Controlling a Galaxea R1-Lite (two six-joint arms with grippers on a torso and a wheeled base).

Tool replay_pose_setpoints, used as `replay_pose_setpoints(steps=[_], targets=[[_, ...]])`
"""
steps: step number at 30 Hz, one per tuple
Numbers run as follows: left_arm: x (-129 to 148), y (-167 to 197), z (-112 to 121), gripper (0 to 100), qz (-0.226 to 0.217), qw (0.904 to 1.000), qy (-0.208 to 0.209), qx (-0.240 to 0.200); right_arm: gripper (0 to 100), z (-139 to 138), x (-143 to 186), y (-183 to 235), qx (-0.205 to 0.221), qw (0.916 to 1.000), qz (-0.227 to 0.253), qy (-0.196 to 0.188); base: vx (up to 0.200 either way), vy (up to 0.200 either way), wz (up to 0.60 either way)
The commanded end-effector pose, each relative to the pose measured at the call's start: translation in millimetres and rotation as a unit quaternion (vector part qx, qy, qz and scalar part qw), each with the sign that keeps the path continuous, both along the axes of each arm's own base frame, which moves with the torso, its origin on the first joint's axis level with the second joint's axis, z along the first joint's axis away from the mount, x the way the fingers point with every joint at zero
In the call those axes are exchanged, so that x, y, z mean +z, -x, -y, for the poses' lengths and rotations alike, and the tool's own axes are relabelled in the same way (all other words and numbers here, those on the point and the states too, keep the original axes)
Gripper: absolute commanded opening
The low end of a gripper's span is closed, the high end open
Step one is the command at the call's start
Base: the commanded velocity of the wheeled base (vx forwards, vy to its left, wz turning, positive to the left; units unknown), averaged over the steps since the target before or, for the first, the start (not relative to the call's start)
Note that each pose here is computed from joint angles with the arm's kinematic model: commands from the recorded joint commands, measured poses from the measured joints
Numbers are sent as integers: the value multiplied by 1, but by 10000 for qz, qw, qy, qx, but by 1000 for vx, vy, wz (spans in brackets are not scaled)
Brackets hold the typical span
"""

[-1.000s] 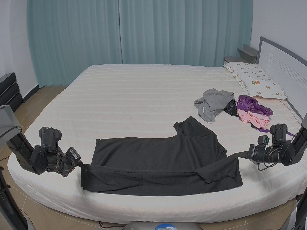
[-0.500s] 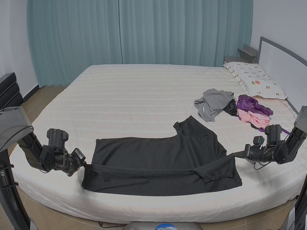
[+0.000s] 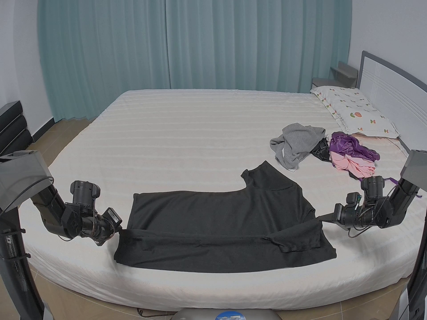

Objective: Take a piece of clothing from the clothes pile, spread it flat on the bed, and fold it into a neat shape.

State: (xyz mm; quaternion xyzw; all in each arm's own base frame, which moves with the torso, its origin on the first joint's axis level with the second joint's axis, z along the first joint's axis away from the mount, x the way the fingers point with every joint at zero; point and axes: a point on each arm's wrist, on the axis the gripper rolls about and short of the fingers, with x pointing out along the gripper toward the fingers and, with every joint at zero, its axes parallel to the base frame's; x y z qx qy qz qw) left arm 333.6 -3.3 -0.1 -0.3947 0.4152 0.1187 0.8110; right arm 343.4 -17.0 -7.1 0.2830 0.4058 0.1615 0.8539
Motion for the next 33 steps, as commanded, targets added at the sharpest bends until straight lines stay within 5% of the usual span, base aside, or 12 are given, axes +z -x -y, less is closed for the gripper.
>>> replay_pose_setpoints(steps=[1, 2, 11, 25, 33], targets=[[-3, -1, 1, 100, -22, 10000, -31, 24, 0, -2, -4, 0, 20, 10000, -57, -9, 0, 0, 0], [-3, -1, 1, 100, -22, 10000, -31, 24, 100, -2, -5, -1, 25, 10000, -53, -4, 0, 0, 0], [-1, -1, -1, 100, -3, 10000, -6, 66, 100, -2, 4, 2, 8, 10000, 46, -34, 0, 0, 0], [16, 5, 1, 100, 156, 9984, 361, 410, 100, -7, 13, 10, -421, 9970, -215, -614, 0, 0, 0], [21, 7, 4, 100, 190, 9984, 373, 367, 100, -8, 11, 17, -444, 9967, -156, -659, 0, -150, 0]])
